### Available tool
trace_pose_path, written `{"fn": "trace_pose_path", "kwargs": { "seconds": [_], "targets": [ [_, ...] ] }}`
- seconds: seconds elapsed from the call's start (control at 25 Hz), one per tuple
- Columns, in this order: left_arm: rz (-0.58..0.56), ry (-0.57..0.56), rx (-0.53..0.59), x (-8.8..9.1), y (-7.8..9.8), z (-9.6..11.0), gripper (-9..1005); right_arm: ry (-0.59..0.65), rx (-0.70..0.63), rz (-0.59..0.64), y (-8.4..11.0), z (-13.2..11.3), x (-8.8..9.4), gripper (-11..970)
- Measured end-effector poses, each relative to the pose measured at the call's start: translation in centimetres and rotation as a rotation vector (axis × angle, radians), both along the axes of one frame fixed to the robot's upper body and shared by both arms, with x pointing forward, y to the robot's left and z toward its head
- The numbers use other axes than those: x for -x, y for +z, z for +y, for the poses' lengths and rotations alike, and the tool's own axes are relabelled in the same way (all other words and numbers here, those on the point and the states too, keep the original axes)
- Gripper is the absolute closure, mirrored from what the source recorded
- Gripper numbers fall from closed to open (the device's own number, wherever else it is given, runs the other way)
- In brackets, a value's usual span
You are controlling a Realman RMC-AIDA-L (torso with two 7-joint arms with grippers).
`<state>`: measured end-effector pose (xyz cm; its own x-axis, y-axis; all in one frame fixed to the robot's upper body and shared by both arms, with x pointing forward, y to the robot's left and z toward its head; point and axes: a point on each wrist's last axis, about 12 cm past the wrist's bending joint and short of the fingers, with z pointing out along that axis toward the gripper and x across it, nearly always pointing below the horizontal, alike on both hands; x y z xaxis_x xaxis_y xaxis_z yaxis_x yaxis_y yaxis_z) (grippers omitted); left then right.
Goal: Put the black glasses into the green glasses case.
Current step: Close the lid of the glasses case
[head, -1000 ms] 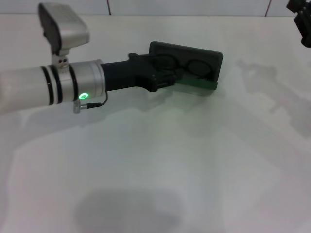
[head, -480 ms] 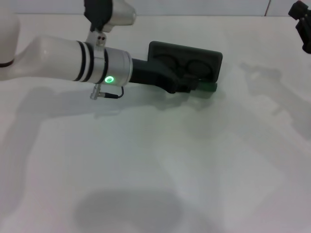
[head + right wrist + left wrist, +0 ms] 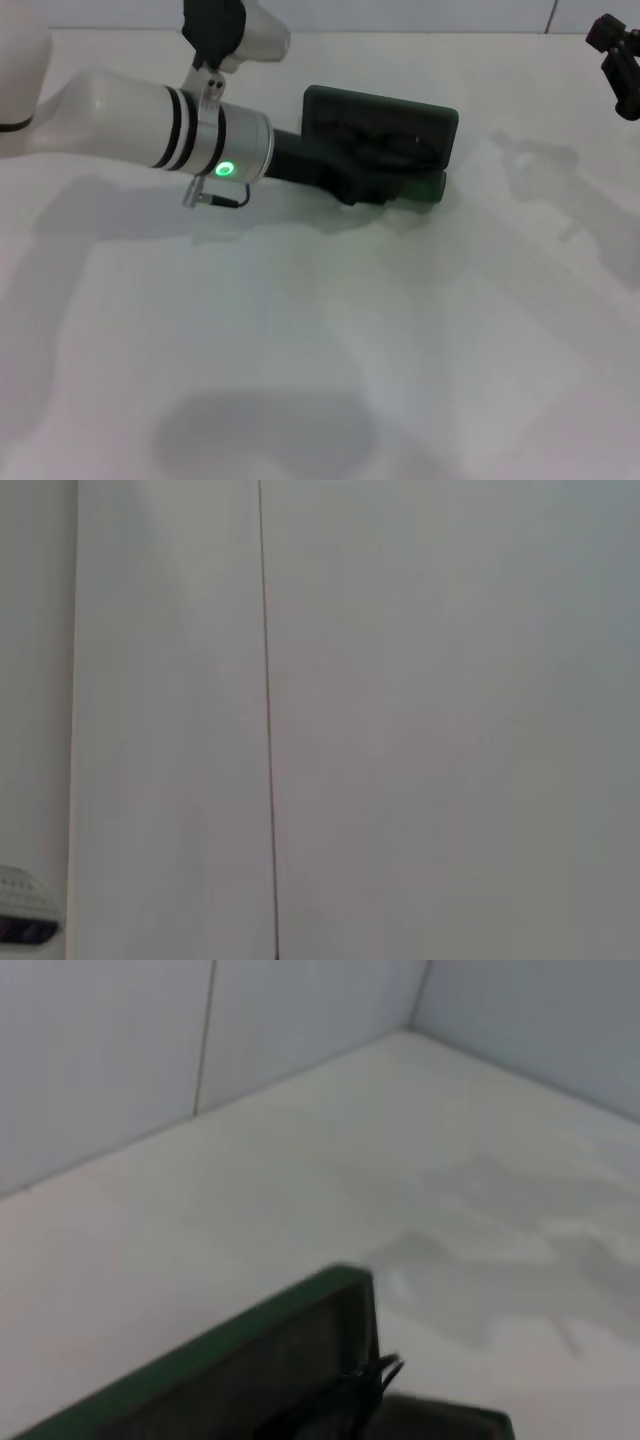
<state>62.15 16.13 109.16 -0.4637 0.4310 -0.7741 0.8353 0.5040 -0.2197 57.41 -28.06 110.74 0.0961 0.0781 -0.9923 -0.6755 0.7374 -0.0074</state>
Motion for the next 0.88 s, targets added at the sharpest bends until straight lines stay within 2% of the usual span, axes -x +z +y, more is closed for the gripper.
{"fn": "trace_pose_path", "kwargs": {
  "seconds": [0.2,0.52,0.72,0.88],
  "targets": [
    [0.029,-0.031,-0.027,0.4,-0.1,0.5,440,-0.001,0.001,0.000,0.0,-0.1,0.0,938],
    [-0.028,-0.032,0.083,1.1,1.6,2.4,440,0.005,0.016,0.001,-0.1,0.0,0.0,938],
    [-0.049,-0.015,0.102,1.1,1.5,2.2,440,0.013,0.029,-0.004,0.0,0.2,-0.2,938],
    [-0.061,-0.006,0.067,0.8,1.2,1.6,440,0.019,0.037,-0.001,-0.1,0.4,-0.3,937]
  ]
}}
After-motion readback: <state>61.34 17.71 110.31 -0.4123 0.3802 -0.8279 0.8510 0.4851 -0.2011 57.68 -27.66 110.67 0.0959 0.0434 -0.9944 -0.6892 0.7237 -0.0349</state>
